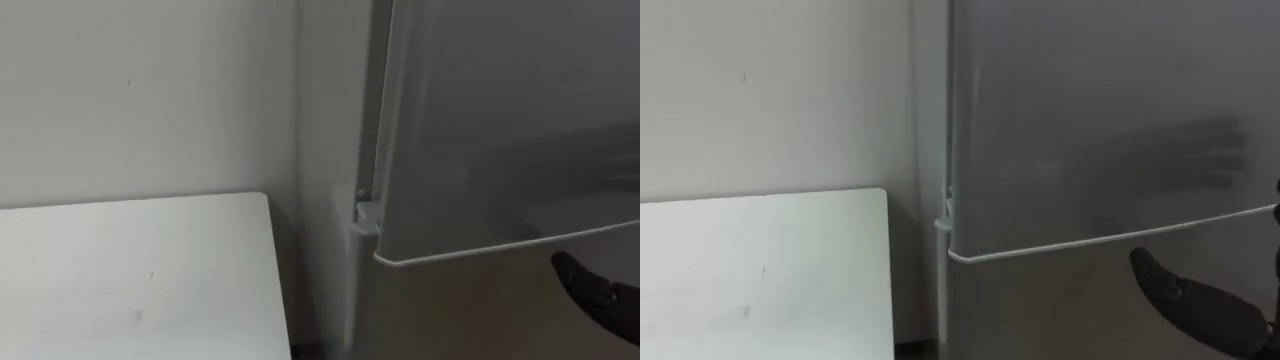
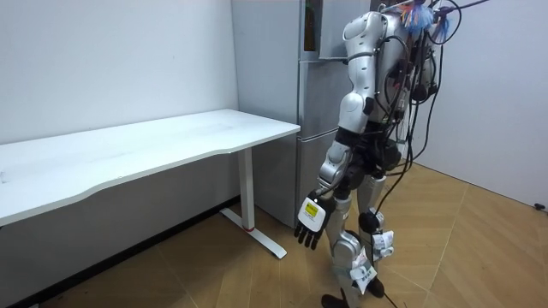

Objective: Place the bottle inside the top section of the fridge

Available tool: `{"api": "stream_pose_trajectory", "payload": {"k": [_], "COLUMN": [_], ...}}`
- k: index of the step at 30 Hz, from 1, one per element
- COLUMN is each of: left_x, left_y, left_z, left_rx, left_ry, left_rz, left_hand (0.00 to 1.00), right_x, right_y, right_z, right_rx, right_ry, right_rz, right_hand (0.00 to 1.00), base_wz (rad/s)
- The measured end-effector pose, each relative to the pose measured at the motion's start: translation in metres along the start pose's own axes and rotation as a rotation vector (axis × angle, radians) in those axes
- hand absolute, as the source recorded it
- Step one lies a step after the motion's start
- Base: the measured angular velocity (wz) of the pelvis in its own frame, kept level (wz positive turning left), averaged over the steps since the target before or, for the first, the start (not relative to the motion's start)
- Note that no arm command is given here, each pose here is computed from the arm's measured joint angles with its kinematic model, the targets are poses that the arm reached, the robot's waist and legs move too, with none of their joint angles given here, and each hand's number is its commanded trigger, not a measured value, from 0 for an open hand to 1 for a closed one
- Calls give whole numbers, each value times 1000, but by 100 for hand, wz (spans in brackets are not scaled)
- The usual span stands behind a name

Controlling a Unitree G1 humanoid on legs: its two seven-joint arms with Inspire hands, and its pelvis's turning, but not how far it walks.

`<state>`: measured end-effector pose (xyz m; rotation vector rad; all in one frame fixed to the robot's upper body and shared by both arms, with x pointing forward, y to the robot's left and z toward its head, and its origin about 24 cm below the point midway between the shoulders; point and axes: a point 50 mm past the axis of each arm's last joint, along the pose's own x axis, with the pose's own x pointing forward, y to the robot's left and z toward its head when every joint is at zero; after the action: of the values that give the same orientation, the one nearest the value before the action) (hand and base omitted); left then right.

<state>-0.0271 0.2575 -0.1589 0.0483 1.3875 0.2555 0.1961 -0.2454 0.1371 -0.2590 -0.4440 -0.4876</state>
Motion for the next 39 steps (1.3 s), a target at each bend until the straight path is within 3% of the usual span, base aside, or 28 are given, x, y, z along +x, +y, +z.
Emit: {"api": "stream_pose_trajectory", "payload": {"k": [14,39], "left_x": [1,0], "left_y": [0,2], "left_z": [5,3], "left_rx": [48,72], "left_ry": [2,25], "left_rz": [-12,-18], "left_hand": [0,0], "right_x": [3,12], "right_y": [9,13], "right_z": [-1,-41], "right_rx": [21,-48], "right_ry": [-1,85], "right_rz": [68,134], "right_hand": [0,0], "base_wz": [3,5]}}
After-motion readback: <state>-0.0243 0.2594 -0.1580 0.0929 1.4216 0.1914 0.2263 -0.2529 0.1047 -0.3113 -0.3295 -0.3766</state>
